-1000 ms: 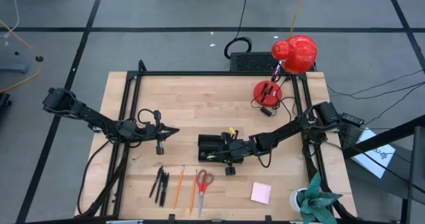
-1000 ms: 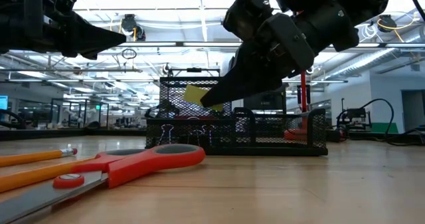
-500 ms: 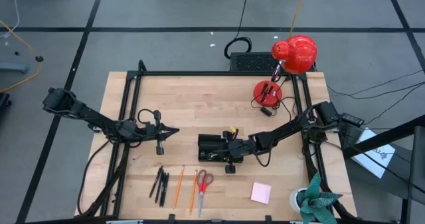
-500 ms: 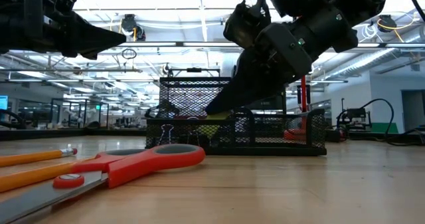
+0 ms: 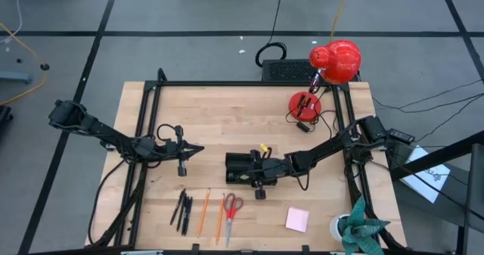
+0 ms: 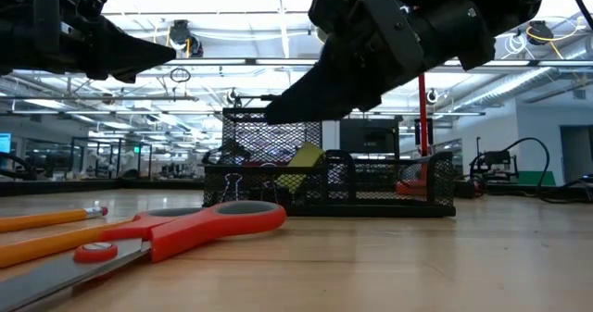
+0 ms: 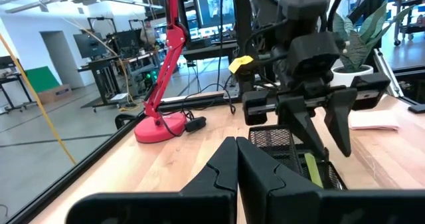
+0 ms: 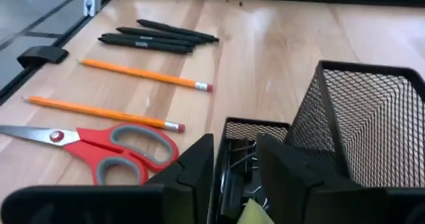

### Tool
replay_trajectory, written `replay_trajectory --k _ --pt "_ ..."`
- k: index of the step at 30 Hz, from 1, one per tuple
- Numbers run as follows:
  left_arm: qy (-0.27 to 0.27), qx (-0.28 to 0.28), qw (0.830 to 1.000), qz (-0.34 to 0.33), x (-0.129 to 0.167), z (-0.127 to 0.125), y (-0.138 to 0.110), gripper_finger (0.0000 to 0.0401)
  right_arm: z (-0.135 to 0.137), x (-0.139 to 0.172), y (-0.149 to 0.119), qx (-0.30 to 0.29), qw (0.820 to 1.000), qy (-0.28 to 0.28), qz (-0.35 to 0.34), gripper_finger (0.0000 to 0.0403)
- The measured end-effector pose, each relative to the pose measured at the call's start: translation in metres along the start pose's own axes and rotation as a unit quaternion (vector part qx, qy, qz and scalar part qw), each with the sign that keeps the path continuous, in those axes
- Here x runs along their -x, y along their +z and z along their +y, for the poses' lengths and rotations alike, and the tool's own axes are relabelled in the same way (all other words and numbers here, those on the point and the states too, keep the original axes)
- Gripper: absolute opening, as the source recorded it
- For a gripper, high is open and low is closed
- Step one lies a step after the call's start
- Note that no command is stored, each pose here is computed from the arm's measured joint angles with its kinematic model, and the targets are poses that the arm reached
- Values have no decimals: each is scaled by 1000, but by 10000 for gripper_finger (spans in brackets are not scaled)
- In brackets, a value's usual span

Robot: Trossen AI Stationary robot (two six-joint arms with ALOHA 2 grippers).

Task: Pick and place office supplies into organizer
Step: Put the orange pencil into the black desk organizer

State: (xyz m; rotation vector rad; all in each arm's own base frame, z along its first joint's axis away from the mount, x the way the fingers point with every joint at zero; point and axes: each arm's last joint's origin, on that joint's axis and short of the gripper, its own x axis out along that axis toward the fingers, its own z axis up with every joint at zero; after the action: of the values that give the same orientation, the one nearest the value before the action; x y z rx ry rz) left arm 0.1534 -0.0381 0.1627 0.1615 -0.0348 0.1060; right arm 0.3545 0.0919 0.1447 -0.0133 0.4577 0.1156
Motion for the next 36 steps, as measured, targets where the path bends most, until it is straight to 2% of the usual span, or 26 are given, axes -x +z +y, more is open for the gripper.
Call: replay_trajectory --k 8,16,18,20,26,36 --pt "0 9 1000 1 0 0 0 6 5 18 11 21 999 2 24 77" --pt "0 -9 1000 1 0 0 0 6 18 42 17 82 994 -14 67 6" --pt "0 -10 1000 1 0 0 0 6 21 46 19 106 992 -19 67 8" --pt "0 -9 1000 1 0 0 0 6 28 50 18 128 989 0 72 10" --pt "0 -9 1000 1 0 0 0 6 47 56 19 153 986 31 59 1" --pt "0 0 1000 0 0 0 0 6 43 69 33 147 989 28 6 1"
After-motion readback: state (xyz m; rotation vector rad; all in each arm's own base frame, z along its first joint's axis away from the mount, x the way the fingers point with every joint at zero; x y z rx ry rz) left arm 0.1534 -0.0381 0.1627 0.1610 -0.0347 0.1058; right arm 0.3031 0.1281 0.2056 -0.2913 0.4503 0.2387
